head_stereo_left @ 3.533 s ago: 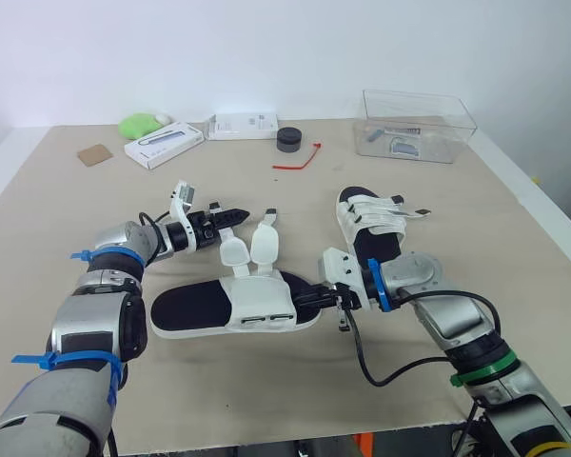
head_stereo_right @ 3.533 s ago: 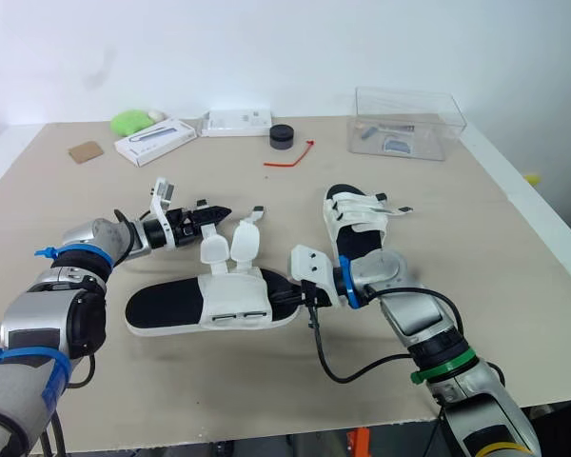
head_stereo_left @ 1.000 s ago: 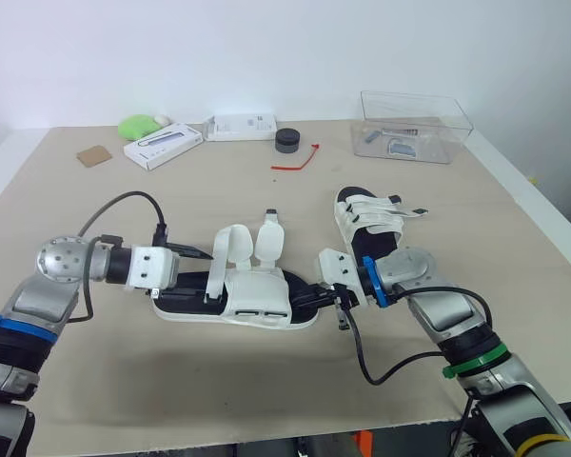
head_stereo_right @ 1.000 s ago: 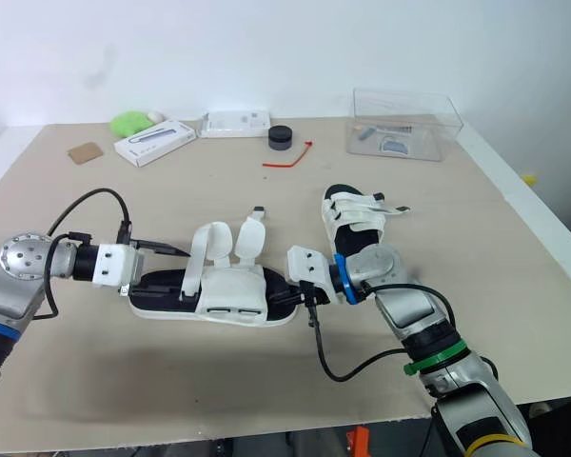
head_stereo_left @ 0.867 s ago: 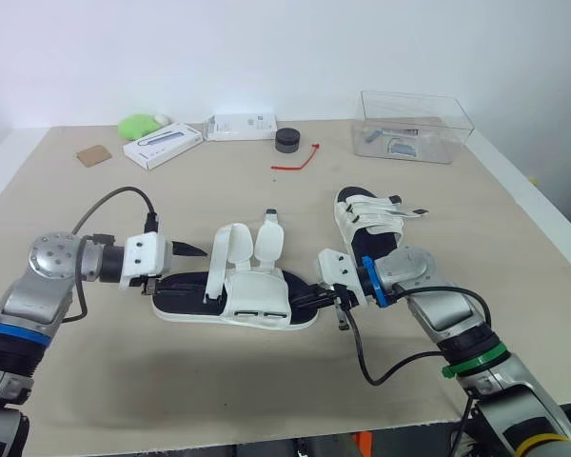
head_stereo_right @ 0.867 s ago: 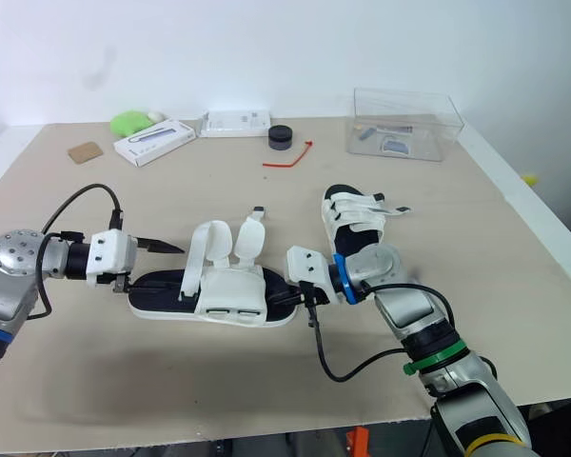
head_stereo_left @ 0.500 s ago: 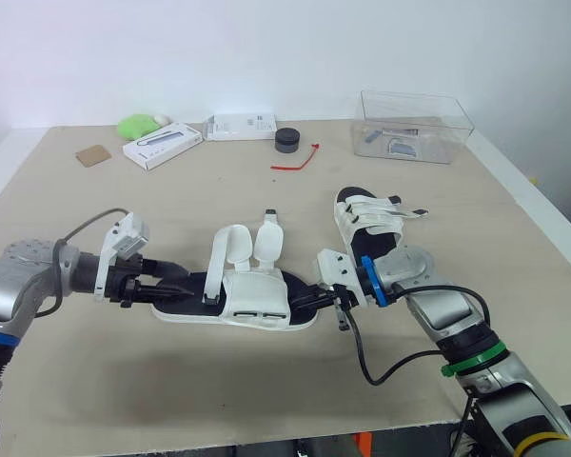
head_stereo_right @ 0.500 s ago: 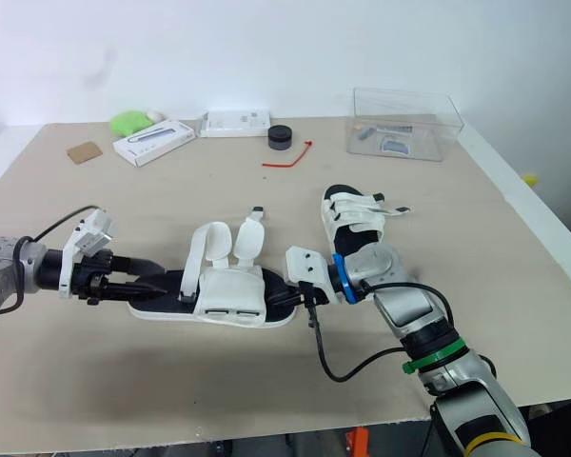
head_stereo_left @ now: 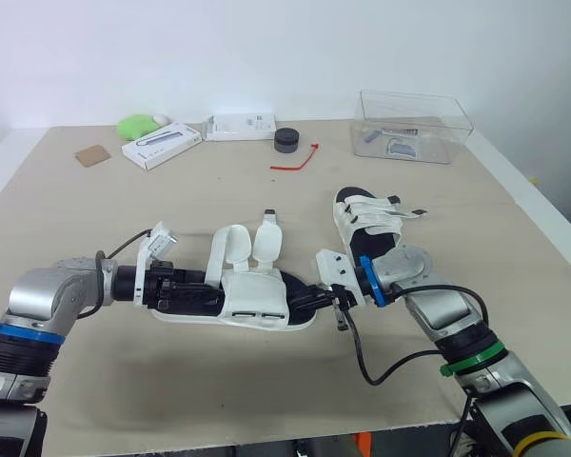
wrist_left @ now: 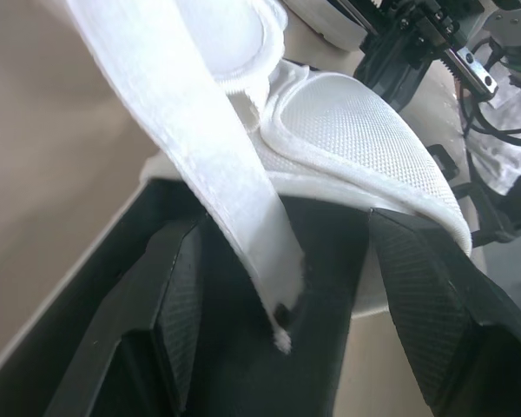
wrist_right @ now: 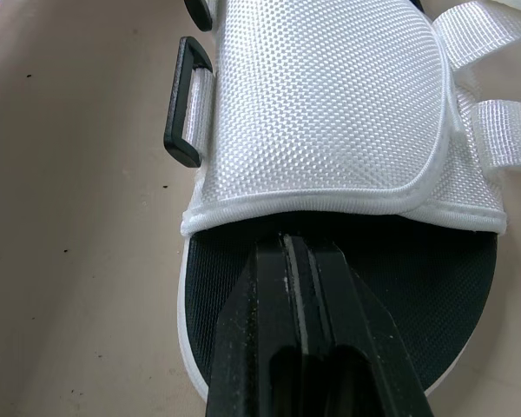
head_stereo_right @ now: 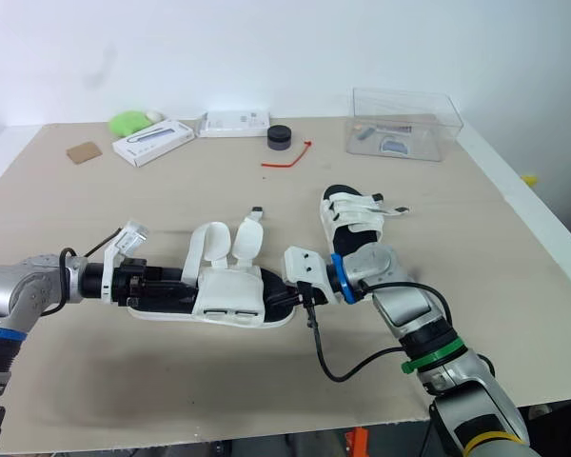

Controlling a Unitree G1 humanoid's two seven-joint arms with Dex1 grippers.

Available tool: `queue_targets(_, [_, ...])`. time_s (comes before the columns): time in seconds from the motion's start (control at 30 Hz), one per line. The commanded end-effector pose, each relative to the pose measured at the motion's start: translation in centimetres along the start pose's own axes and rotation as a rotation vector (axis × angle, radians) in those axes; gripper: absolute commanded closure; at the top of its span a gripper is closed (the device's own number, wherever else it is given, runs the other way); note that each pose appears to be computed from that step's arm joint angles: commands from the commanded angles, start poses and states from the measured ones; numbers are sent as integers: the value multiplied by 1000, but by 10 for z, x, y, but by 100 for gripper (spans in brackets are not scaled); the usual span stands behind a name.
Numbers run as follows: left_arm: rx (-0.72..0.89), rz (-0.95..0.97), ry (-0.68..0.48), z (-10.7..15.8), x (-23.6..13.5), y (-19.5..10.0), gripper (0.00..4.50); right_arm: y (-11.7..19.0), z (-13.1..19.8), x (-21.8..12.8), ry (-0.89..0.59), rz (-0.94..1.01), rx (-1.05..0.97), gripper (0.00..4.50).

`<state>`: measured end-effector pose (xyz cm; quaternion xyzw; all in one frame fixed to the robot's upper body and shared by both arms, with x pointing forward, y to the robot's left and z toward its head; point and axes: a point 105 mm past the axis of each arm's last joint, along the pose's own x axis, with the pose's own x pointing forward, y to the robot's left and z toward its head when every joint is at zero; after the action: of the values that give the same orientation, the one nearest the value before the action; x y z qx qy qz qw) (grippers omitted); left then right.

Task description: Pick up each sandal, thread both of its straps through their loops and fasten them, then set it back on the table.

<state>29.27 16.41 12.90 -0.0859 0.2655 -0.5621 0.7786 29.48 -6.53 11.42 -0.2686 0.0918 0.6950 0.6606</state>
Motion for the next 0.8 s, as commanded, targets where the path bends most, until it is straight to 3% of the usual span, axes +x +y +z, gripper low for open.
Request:
queue_targets(0.03, [-21, -34, -18, 6, -5, -5, 281, 2, -5, -3, 28, -4, 3, 450])
queue_targets(0.13, [-42, -29, -31, 8, -7, -3, 430, 2, -5, -4, 28, -6, 4, 450])
queue_targets(0.17, [-52, -29, -45, 10, -7, -2, 444, 2, -5, -4, 29, -6, 4, 450])
queue_targets(0.5, [-199, -103, -153, 33, -11, -7, 444, 2, -6, -4, 38, 0, 2, 450])
queue_targets(0.8, [-242, -244, -173, 39, 11, -44, 444, 4, -6, -4, 42, 5, 3, 450])
